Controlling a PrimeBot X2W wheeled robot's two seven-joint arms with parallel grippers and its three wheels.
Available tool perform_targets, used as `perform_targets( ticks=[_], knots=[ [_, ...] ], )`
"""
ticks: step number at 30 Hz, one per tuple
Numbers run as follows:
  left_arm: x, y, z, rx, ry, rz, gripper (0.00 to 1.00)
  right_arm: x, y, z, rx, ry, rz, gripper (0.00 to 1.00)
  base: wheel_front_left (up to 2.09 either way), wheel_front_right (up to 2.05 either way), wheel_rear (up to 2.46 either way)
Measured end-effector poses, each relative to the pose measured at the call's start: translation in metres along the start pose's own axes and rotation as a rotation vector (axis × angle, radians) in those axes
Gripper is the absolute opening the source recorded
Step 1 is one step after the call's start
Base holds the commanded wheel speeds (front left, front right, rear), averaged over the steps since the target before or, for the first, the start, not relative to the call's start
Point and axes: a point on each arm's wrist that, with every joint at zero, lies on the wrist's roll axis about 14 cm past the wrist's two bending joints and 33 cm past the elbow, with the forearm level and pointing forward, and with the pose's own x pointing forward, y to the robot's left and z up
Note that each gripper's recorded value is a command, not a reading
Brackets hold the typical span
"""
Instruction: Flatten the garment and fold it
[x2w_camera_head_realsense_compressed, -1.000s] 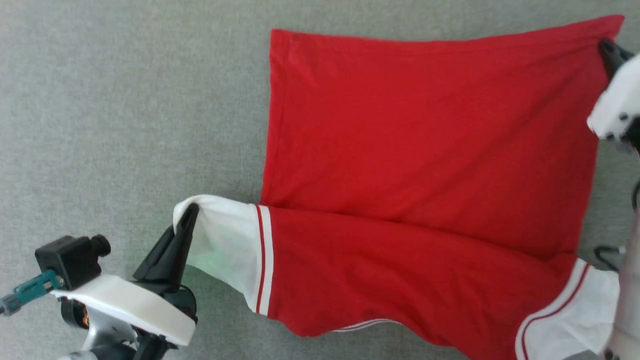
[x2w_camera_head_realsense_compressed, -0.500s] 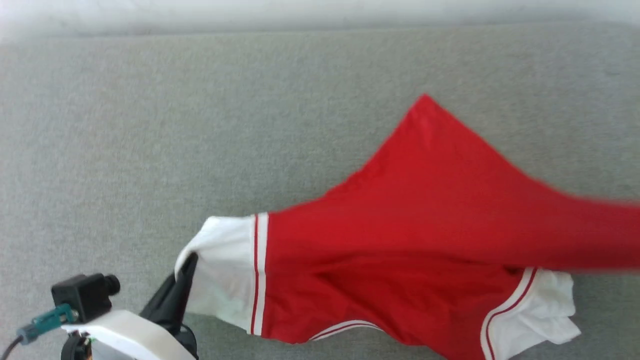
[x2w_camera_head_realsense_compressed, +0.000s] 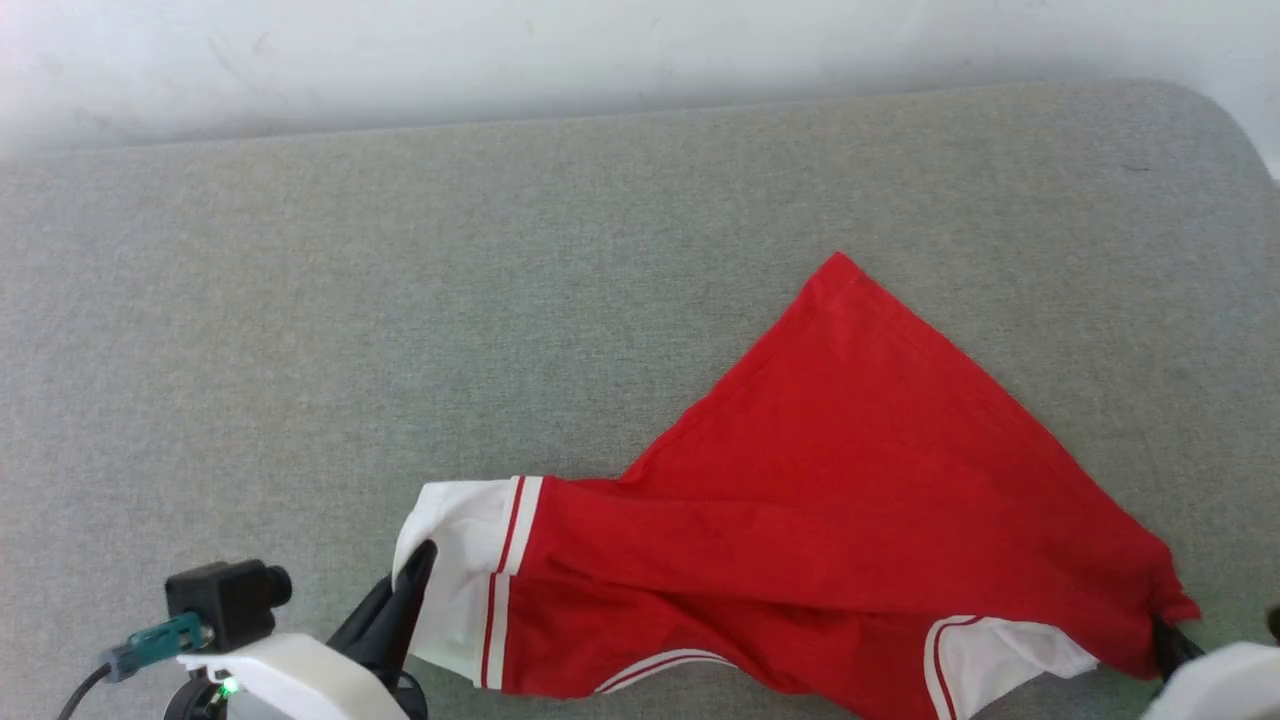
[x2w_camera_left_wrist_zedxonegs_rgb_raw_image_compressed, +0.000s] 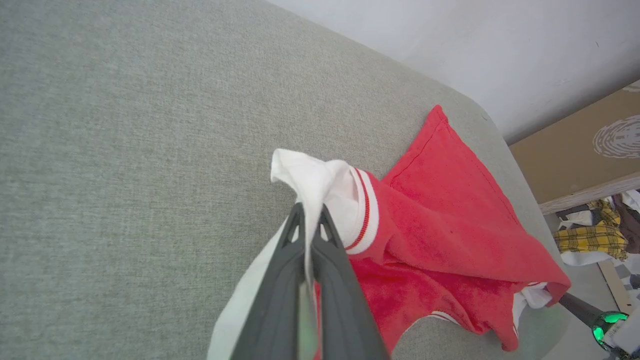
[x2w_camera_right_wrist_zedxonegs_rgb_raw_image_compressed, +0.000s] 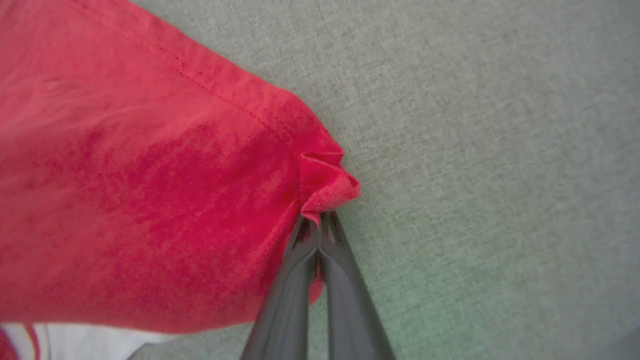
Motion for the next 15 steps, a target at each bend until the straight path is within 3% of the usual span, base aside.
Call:
perform_targets(
  ticks=[2,3,4,5,9,15],
  knots=[
    [0.002,-0.003,0.0,0.012,0.003,-0.008,0.0,0.005,0.003,0.0,-0.024,-0.008,0.001,0.0,0.0,0.0,0.0],
    [0.002,-0.004,-0.001,0.019,0.005,-0.012,0.0,0.007,0.004,0.003,-0.018,-0.021,0.004,0.09,0.0,0.0,0.0],
    [0.003,-0.005,-0.001,0.02,0.006,-0.015,0.0,0.007,0.005,0.008,-0.012,-0.038,0.006,0.72,0.0,0.0,0.0],
    [0.003,-0.006,-0.001,0.02,0.006,-0.016,0.0,0.007,0.006,0.012,-0.024,-0.047,0.007,1.0,0.0,0.0,0.0],
    [0.002,-0.005,-0.001,0.024,0.008,-0.01,0.0,-0.006,0.015,0.048,-0.061,-0.114,0.026,1.0,0.0,0.0,0.0],
    [0.0,-0.002,0.002,0.016,-0.01,0.002,0.0,-0.05,0.052,0.15,-0.202,-0.353,0.073,1.0,0.0,0.0,0.0]
  ],
)
